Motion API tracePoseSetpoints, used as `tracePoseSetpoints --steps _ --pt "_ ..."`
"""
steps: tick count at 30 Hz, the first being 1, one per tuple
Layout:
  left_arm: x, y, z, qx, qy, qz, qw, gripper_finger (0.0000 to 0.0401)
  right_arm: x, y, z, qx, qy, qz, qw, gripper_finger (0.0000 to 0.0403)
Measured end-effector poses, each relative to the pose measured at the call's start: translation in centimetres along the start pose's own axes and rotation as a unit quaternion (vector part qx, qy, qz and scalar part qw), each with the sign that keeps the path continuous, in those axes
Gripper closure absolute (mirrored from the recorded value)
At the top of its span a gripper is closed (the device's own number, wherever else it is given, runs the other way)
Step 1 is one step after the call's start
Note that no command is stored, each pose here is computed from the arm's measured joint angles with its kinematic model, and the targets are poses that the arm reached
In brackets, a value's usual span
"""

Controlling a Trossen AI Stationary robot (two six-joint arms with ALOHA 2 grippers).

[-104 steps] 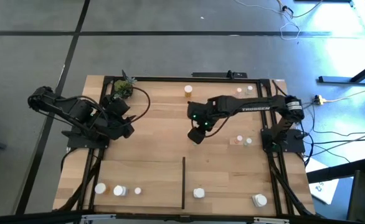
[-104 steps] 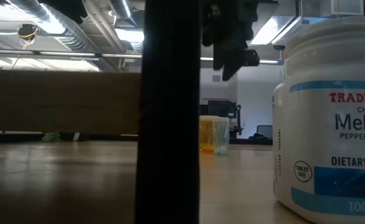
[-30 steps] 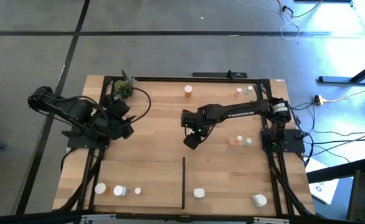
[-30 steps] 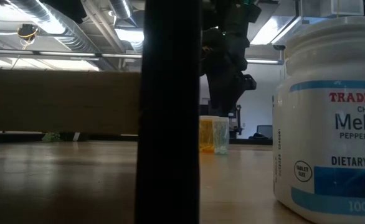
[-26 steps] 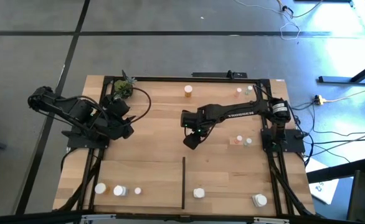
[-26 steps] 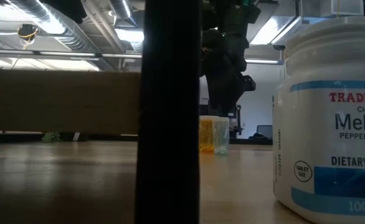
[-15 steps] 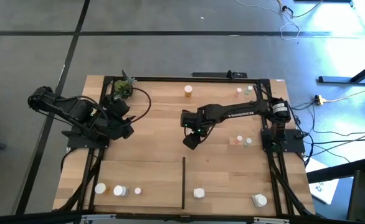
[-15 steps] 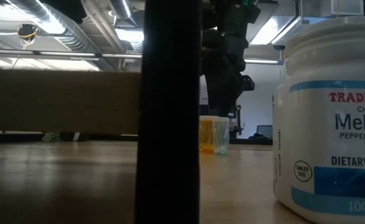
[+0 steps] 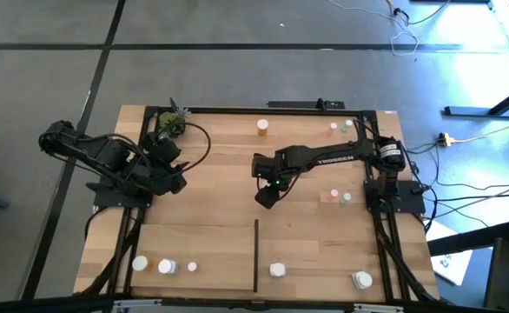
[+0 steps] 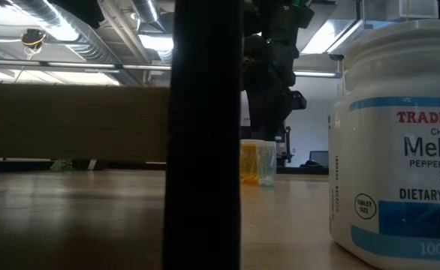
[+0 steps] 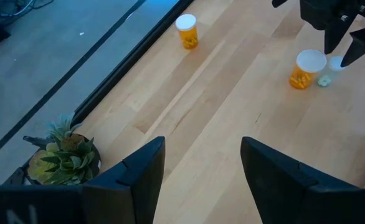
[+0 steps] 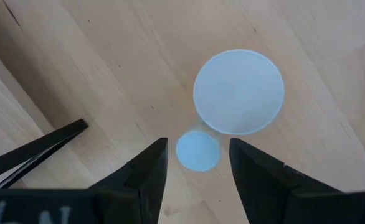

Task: Pick and place medicine bottles onto shelf by color
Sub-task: Put the bottom left small blue pill bottle on the shelf

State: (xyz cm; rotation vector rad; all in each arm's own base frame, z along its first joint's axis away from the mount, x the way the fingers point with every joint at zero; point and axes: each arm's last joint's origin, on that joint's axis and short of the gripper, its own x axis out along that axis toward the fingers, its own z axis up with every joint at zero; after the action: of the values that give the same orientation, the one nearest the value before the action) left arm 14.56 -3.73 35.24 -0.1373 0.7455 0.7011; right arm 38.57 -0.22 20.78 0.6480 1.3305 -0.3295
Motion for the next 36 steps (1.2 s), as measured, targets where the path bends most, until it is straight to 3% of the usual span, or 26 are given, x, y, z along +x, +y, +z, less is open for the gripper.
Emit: tracePoseSetpoints --steps 7,12,36 --pt "0.0 0.0 0.0 0.000 0.000 0.000 1.000 0.0197 1.5 -0.6 -0.7 0.019 0.029 0.018 0.999 0.0228" --pt "0.0 0.0 0.0 0.000 0.000 0.000 1.000 0.0197 2.2 -0.5 -0.6 0.000 0.017 0.047 0.999 0.0228" --pt "0.0 0.0 0.0 0.000 0.000 0.000 1.000 0.0197 2.2 -0.9 -0.4 0.006 0.005 0.024 1.000 0.0229"
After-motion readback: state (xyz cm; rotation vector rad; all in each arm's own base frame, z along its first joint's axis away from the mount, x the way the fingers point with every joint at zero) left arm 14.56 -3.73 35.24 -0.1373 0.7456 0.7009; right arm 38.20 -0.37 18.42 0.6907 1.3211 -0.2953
